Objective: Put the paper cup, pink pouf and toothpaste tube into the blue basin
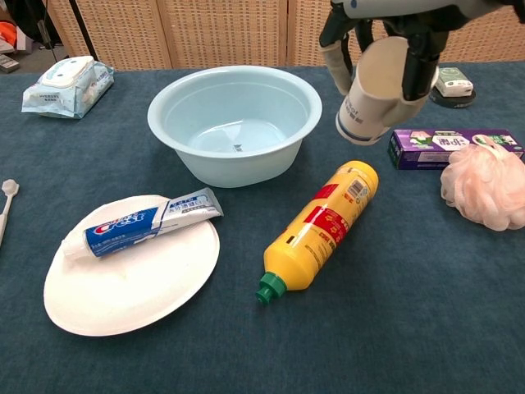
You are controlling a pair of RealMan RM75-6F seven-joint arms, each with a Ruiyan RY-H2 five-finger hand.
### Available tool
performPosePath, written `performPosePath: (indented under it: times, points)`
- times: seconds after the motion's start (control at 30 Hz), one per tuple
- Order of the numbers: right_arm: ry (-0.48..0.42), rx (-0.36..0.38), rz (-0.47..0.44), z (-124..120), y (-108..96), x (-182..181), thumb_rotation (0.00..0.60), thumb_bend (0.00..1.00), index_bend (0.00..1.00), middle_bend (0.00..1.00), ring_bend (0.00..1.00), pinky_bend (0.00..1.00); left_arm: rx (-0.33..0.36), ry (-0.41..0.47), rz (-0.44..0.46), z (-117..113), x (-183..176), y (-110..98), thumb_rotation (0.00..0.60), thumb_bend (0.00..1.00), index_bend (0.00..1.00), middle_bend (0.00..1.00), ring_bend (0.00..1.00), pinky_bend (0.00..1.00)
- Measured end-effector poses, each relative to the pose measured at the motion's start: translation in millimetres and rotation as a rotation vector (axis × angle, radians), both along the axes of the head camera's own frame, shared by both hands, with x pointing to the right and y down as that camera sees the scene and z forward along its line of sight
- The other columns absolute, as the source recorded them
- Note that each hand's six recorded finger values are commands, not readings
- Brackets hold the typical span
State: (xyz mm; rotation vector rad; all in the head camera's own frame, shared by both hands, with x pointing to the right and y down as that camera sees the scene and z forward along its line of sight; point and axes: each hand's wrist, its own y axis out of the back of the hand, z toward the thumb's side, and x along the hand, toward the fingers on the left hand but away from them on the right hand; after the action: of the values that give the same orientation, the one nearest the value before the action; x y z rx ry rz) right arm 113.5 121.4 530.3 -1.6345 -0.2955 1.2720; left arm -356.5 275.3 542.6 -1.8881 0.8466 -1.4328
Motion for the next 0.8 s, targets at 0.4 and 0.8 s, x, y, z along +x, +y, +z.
performPosePath:
  times: [0.4,0.8]
  points:
    - [0.028,0.023,0.032,15,-35,-24,0.600,0.23,0.64,0.36,0.38,0.45,-0.049,-0.018,0.001,17,-1,3,0.600,0.33,0.01,0.00,0.00,0.11]
    - [-0.005,-0.001,-0.016,41,-50,-87,0.600,0.23,0.63,0.36,0.38,0.45,-0.075,-0.029,-0.012,29,-4,1,0.600,0.33,0.01,0.00,0.00,0.11]
